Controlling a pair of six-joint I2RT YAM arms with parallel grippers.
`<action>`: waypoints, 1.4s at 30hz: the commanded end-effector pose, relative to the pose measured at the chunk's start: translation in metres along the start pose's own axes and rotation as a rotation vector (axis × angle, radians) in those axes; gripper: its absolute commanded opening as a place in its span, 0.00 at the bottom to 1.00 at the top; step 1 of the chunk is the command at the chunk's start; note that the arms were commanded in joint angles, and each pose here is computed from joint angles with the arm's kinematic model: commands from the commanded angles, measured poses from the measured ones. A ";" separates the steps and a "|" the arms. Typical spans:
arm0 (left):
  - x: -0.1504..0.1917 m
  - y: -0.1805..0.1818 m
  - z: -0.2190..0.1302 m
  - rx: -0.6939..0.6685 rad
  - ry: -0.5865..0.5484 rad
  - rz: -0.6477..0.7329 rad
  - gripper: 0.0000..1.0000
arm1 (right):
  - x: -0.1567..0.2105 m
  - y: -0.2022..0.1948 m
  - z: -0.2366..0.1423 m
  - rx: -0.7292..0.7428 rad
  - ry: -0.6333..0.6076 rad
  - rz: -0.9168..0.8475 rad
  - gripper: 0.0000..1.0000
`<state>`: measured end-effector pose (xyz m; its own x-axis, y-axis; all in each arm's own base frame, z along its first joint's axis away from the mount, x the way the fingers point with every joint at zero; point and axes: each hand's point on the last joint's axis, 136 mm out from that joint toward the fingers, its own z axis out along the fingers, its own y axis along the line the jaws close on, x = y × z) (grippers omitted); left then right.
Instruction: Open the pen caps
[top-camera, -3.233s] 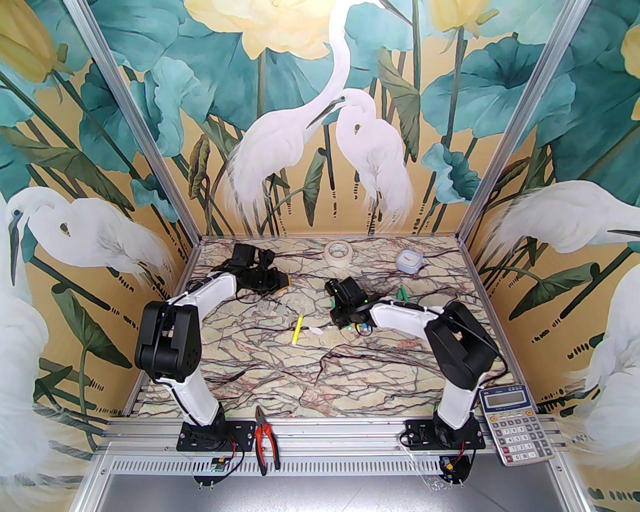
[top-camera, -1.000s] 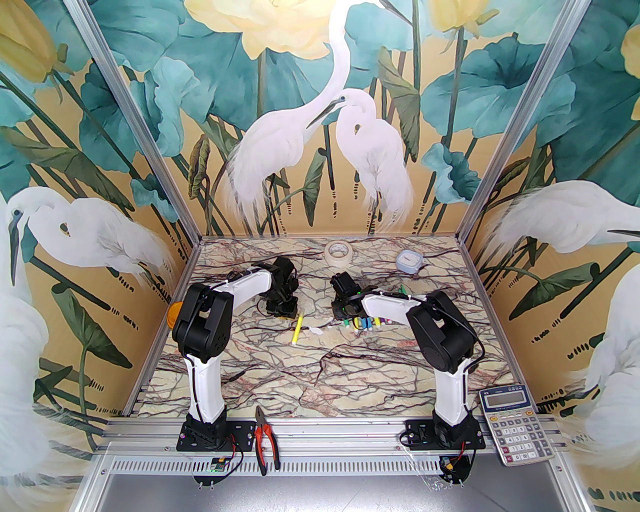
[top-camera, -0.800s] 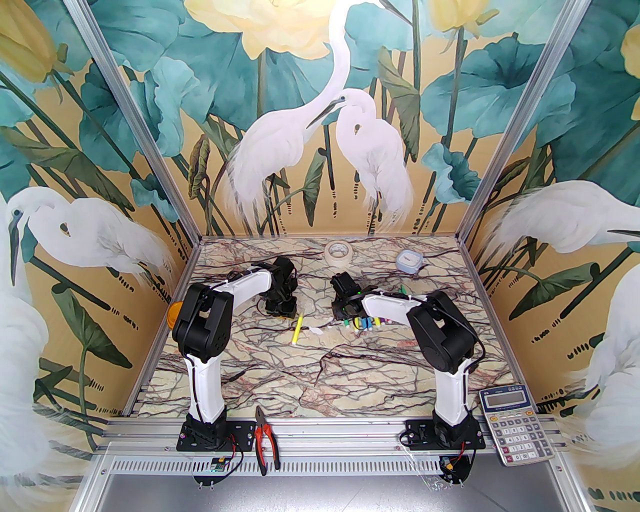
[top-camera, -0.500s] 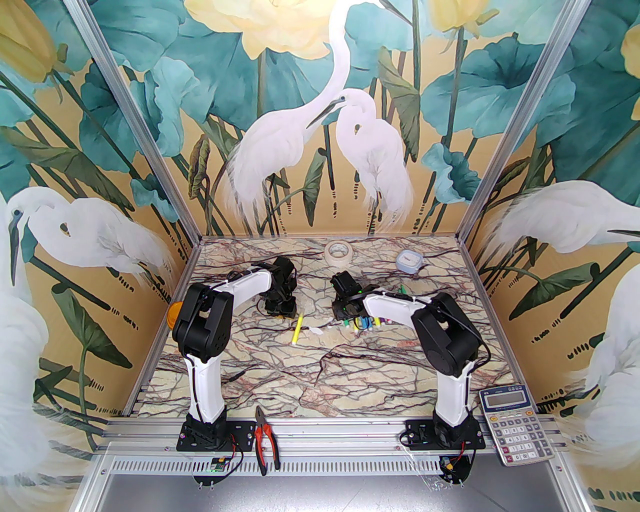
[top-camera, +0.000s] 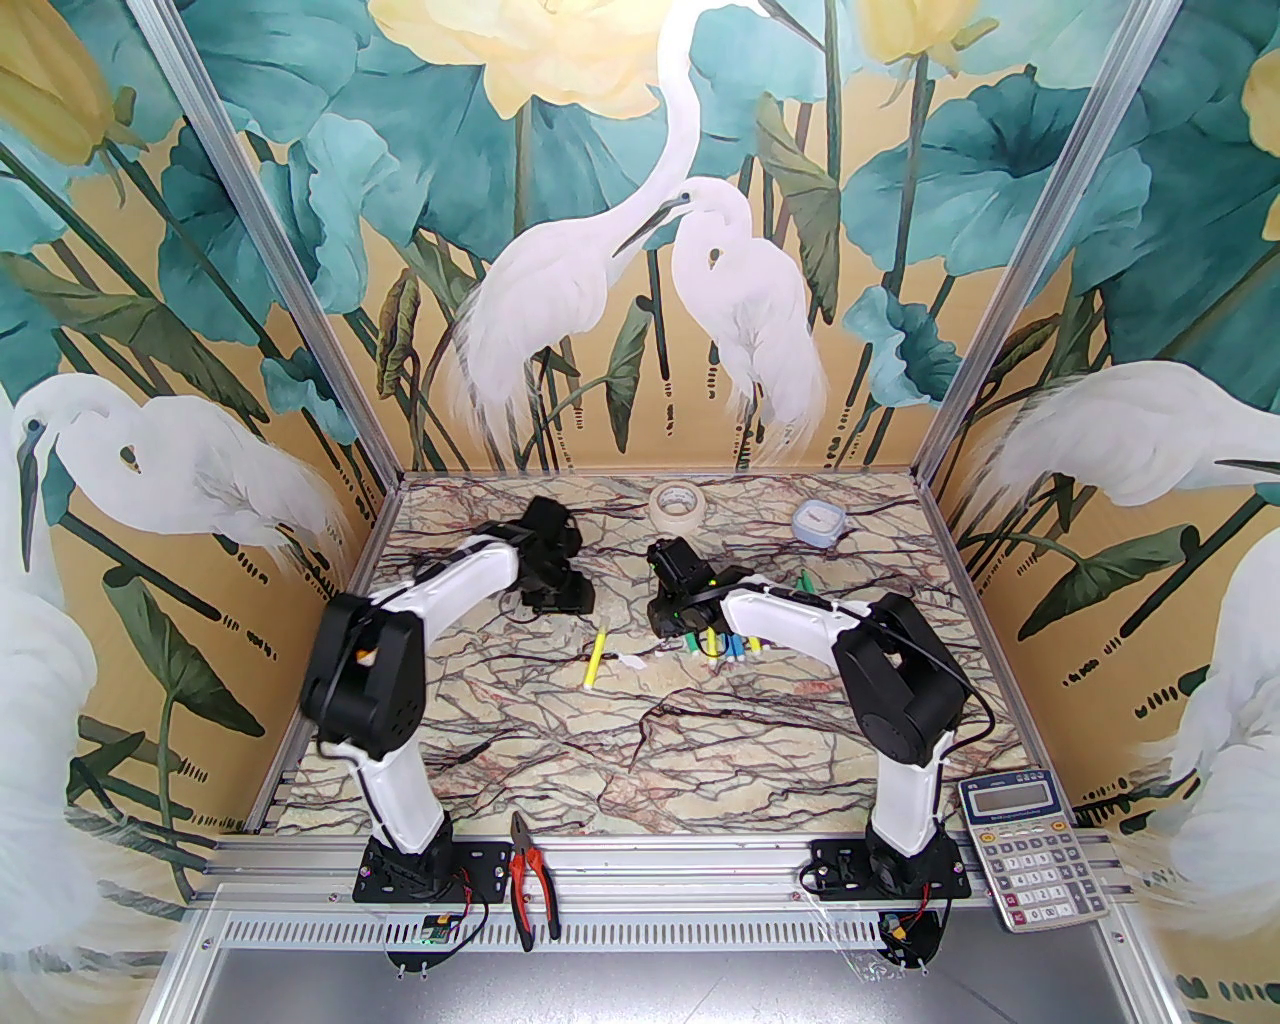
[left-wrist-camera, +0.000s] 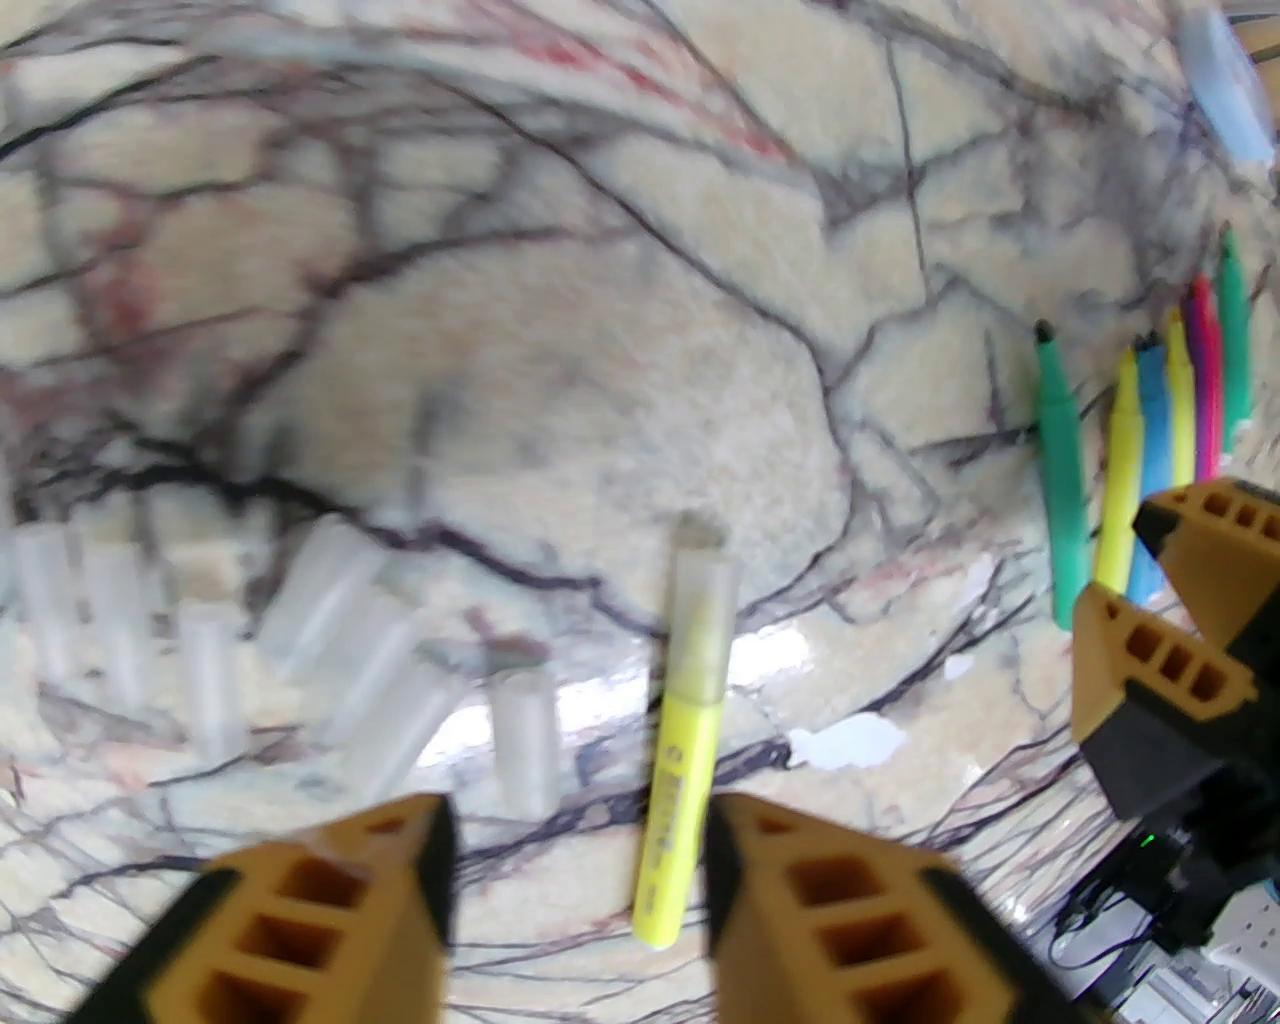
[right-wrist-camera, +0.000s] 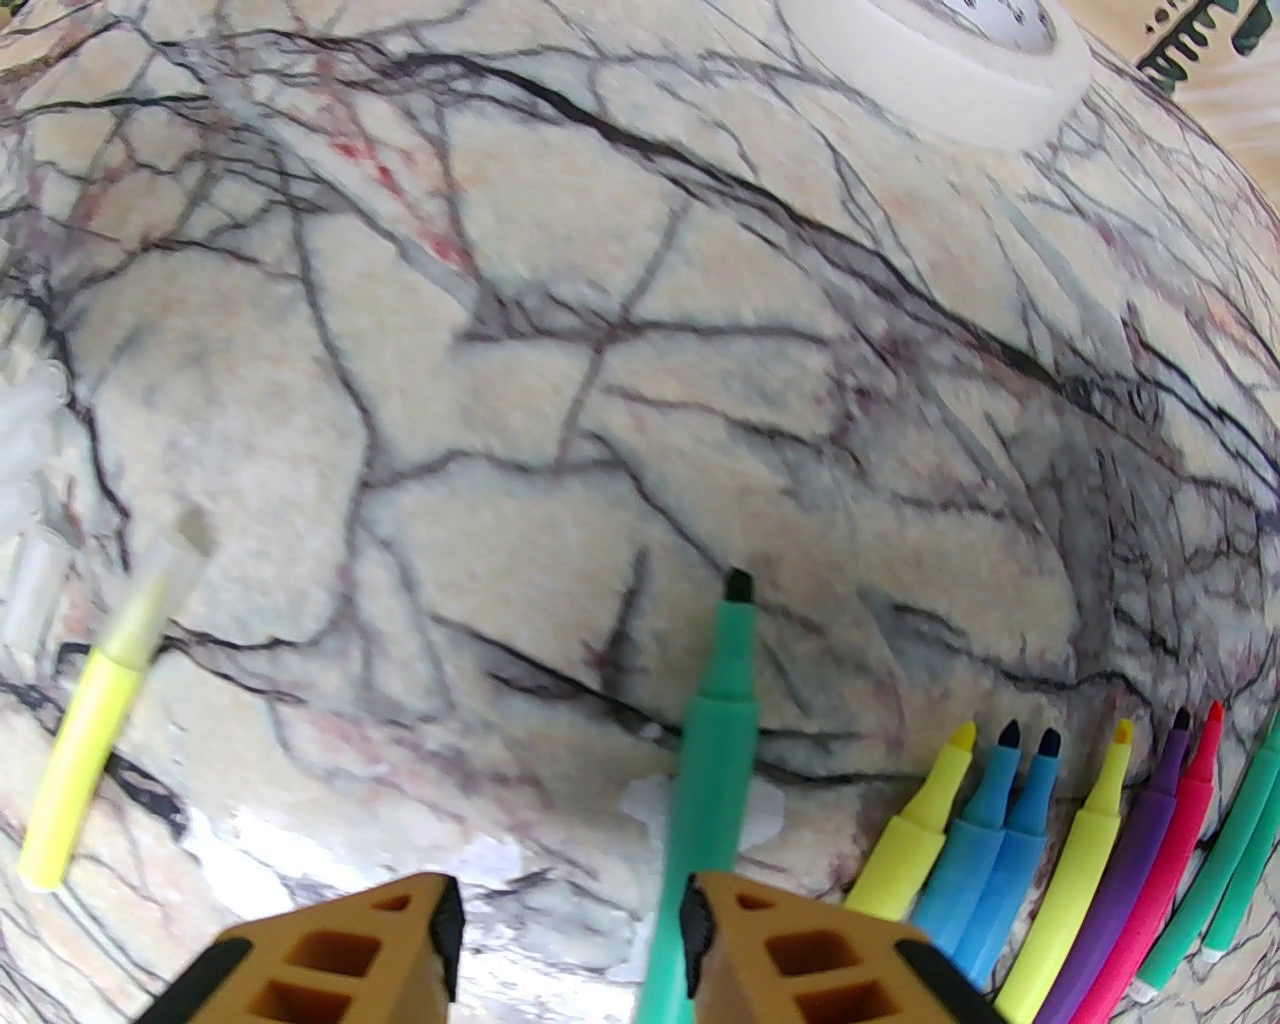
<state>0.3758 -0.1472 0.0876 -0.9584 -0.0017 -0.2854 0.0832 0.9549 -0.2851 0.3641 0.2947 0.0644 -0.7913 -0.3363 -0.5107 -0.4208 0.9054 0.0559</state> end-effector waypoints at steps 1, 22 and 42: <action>-0.018 0.011 -0.019 0.074 -0.129 -0.083 0.60 | -0.007 0.024 -0.008 -0.060 0.003 -0.040 0.45; -0.021 0.082 -0.059 0.010 -0.378 -0.280 0.78 | 0.015 0.115 0.019 -0.200 0.144 -0.070 0.48; -0.009 0.084 -0.058 0.010 -0.379 -0.281 0.78 | 0.022 0.118 0.045 -0.158 0.197 -0.105 0.48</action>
<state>0.3752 -0.0544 0.1144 -0.7947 -0.3585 -0.4898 -0.1557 0.9004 -0.4063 0.3172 0.4053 0.0276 -0.8056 -0.4688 -0.3623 -0.5533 0.8139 0.1772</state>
